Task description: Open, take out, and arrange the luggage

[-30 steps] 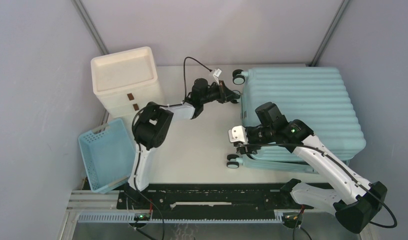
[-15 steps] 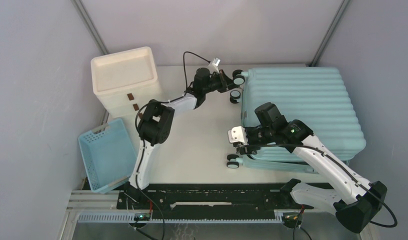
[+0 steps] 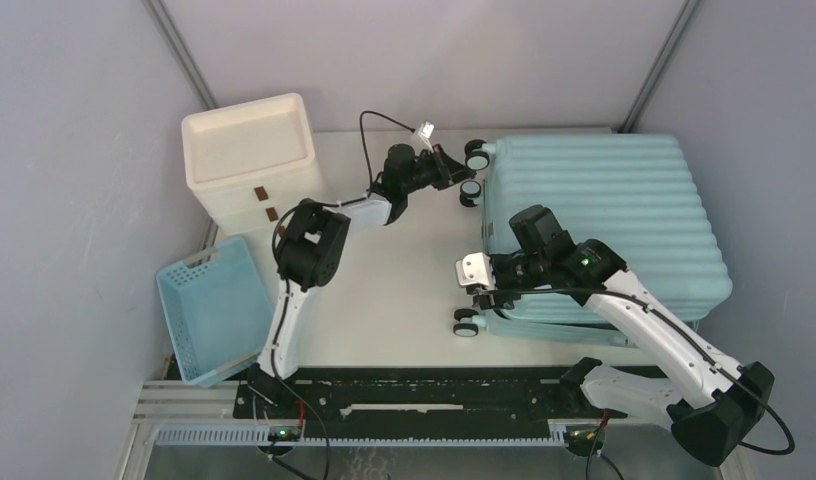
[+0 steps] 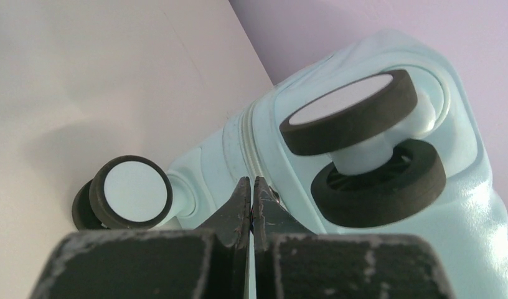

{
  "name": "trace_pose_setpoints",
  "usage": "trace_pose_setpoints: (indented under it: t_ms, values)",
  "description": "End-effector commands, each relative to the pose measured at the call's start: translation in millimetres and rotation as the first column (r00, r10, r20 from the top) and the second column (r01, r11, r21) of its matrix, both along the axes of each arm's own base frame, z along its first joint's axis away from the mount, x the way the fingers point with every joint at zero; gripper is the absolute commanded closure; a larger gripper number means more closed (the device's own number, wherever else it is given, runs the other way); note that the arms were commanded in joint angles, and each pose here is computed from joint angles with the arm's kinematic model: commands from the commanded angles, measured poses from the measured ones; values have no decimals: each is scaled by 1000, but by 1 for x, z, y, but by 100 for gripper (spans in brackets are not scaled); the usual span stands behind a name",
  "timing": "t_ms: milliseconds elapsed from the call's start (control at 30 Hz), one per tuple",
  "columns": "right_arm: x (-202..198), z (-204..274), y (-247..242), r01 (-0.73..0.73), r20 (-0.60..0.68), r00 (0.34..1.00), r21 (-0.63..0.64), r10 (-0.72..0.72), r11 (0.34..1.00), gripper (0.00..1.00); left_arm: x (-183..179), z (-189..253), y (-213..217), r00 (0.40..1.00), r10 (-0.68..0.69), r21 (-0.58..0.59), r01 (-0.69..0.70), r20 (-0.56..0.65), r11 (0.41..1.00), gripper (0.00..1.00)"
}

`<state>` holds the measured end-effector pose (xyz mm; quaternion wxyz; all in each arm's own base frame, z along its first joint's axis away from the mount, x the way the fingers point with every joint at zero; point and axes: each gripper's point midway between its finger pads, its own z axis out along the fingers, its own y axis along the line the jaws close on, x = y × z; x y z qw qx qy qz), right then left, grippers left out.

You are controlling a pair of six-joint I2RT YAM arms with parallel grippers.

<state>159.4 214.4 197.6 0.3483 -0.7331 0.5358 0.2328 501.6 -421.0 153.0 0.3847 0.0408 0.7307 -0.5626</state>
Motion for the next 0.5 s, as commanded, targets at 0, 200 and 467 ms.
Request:
trace_pose_setpoints:
  t_ms: [0,200,467]
  values:
    - [-9,13,12,-113,55,992,55,110,992,100,13,17,31,996,86,-32,-85,39,996,99]
    - [-9,12,12,-115,51,992,51,113,992,100,14,29,45,989,133,-78,-127,71,989,69]
    - [-10,10,13,-119,41,992,51,117,992,100,-4,46,38,974,15,-130,15,225,991,43]
